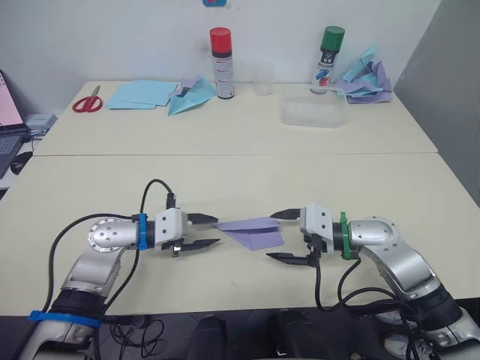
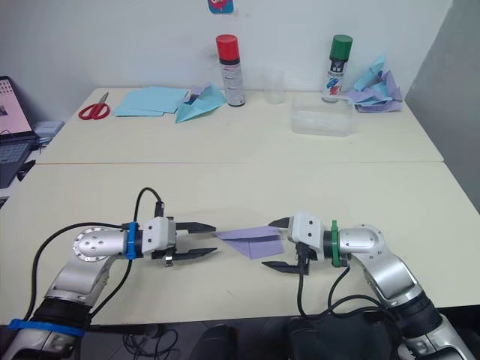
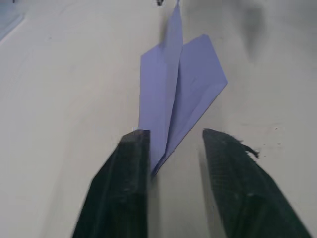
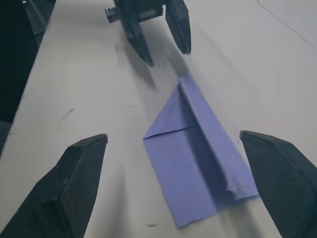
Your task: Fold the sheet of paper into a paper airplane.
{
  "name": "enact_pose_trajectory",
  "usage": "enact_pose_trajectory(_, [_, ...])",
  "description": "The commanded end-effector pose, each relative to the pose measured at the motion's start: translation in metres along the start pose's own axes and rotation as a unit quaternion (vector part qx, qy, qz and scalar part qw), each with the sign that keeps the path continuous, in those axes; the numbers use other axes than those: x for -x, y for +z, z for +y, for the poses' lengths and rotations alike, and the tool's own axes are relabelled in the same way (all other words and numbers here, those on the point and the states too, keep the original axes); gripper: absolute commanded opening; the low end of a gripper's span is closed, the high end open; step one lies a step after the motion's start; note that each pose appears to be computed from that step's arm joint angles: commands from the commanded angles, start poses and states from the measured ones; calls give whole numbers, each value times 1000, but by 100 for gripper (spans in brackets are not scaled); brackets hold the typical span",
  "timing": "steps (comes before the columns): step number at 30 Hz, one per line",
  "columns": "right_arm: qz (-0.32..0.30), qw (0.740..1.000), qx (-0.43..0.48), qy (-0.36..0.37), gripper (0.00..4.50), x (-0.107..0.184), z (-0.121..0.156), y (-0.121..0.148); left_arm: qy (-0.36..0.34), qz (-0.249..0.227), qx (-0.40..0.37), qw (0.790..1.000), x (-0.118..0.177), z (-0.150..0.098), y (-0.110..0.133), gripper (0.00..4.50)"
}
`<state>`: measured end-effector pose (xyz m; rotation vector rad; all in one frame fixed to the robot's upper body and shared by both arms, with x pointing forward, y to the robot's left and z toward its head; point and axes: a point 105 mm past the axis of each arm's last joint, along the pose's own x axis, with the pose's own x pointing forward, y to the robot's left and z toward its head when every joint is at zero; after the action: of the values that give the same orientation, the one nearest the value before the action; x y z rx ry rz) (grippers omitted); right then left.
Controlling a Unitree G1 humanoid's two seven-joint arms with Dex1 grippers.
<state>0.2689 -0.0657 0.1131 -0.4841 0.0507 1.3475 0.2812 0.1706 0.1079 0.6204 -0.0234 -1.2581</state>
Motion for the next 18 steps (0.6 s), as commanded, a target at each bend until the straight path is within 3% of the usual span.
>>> enact_pose_trajectory(1, [-11, 1000, 25, 0, 450, 0, -6, 7, 26, -22, -13, 999, 7, 6, 16, 333])
enact_pose_trajectory(3, [-10, 1000, 27, 2, 450, 1, -6, 7, 24, -23, -12, 999, 1, 2, 16, 397])
enact_pose_trajectory(14, [-8, 1000, 26, -2, 450, 3, -5, 8, 28, -47, -34, 998, -61, 1, 18, 397])
enact_pose_trajectory(18, [-7, 1000, 26, -10, 450, 4, -6, 8, 14, -37, -41, 998, -70, 0, 13, 308])
